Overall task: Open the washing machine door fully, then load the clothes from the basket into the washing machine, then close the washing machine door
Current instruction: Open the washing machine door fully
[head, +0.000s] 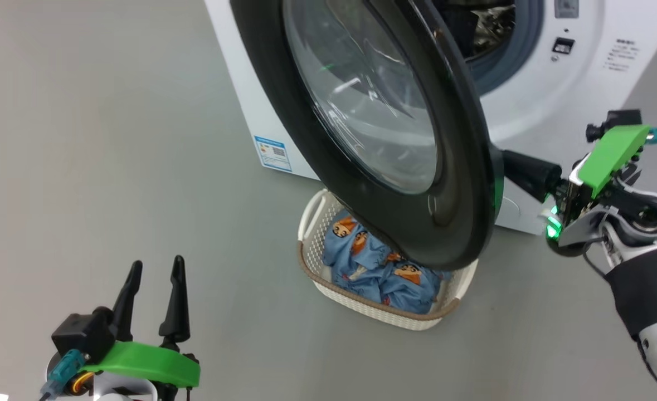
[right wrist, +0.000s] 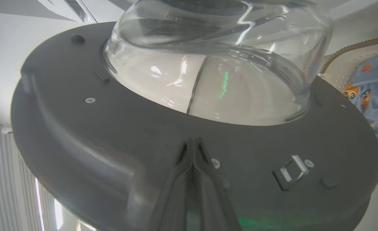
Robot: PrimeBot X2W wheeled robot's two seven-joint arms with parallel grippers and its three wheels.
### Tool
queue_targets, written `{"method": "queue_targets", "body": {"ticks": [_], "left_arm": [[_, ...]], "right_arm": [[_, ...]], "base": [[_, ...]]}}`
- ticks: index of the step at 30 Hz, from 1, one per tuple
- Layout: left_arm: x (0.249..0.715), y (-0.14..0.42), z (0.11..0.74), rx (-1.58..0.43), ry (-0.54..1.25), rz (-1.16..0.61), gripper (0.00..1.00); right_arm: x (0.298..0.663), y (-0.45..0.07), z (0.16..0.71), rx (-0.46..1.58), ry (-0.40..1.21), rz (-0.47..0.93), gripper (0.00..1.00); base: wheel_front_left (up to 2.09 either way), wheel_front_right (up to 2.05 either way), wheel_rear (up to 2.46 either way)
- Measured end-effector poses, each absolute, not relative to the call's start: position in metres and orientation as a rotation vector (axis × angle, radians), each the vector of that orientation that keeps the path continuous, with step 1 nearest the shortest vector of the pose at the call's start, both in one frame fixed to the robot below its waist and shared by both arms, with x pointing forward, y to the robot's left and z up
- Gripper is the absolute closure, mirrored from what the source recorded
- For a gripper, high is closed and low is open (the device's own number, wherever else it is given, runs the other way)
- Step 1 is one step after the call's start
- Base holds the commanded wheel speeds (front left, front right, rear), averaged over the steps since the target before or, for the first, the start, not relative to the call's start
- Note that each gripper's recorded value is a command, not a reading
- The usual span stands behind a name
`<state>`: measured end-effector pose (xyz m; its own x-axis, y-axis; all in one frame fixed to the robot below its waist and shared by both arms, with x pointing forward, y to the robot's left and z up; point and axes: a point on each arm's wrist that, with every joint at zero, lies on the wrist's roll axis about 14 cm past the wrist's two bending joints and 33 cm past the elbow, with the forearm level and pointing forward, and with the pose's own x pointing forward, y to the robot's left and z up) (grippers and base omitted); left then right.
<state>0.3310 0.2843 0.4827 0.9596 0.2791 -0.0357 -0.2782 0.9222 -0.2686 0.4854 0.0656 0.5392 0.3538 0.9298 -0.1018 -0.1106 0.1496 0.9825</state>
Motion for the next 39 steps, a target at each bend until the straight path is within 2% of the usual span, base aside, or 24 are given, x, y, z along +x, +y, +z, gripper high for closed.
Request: {"method": "queue_targets", "body": {"ticks": [14, 21, 38, 39], "left_arm": [[0.29, 0.309, 0.495, -0.262, -0.032, 0.372, 0.0], [0.275, 0.315, 0.496, -0.262, -0.037, 0.402, 0.0], [0.283, 0.305, 0.496, -0.271, -0.029, 0.366, 0.0], [0.285, 0.303, 0.497, -0.271, -0.031, 0.361, 0.0]], "right_arm": [[0.422, 0.112, 0.533, 1.15, 1.048, 1.063, 1.0], [0.402, 0.131, 0.537, 1.145, 1.083, 1.119, 1.0], [0.405, 0.119, 0.546, 1.165, 1.032, 1.1, 1.0], [0.406, 0.116, 0.548, 1.169, 1.018, 1.095, 0.87]], "base": [[0.0, 0.0, 0.0], [0.0, 0.0, 0.0], [0.0, 0.0, 0.0], [0.0, 0.0, 0.0]]}}
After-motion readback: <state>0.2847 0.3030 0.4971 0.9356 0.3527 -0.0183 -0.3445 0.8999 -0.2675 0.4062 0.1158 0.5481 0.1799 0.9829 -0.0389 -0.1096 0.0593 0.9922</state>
